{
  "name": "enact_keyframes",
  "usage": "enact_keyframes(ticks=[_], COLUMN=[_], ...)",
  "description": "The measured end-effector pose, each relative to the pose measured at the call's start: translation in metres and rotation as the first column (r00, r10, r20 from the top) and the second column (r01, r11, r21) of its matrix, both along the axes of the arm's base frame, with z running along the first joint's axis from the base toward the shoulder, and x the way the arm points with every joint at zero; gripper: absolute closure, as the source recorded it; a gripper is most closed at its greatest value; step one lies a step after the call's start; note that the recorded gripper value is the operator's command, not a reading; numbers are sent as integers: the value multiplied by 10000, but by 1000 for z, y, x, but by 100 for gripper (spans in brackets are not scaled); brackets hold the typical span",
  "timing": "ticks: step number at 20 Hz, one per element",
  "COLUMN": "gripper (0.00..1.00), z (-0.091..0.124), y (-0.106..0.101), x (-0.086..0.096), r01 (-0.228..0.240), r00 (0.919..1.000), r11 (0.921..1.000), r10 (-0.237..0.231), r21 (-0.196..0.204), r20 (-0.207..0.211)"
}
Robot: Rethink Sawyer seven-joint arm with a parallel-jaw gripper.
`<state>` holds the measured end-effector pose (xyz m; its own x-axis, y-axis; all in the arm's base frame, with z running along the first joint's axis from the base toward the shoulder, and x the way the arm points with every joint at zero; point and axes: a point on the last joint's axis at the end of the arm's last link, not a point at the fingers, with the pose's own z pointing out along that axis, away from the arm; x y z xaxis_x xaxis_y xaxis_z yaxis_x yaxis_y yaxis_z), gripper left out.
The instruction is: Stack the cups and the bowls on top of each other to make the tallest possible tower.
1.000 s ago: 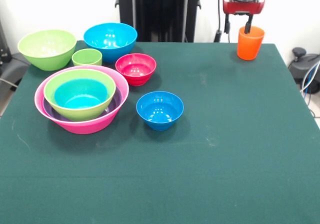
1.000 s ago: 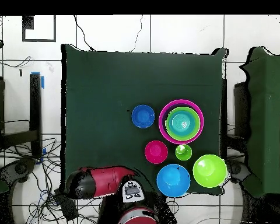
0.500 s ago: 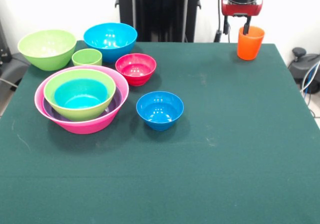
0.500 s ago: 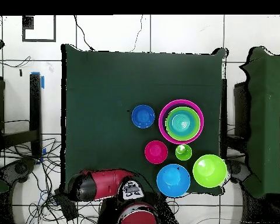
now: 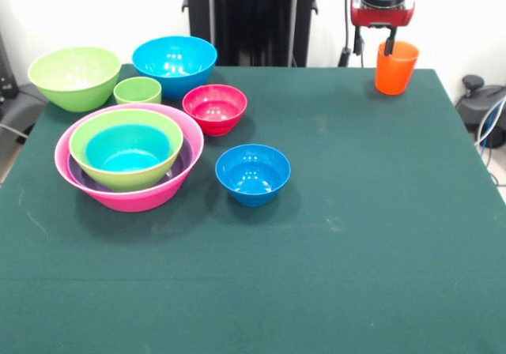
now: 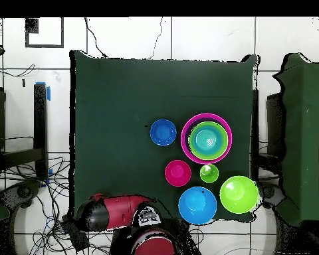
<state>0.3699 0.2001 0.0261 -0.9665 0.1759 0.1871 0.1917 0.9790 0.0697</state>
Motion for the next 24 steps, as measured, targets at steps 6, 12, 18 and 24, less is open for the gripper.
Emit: enact_keyframes(ticks=[6, 12, 18, 24], gripper=[0, 0, 0, 100], z=[0, -1, -6, -17], y=[2, 2, 0, 2], x=[2, 5, 8, 1], r01=[59, 220, 416, 380], r00=[9998, 9992, 9973, 9961], r11=[10000, 9997, 9991, 9992], r10=[-59, -218, -410, -369], r21=[-33, -61, -78, -127], r20=[165, 325, 614, 802])
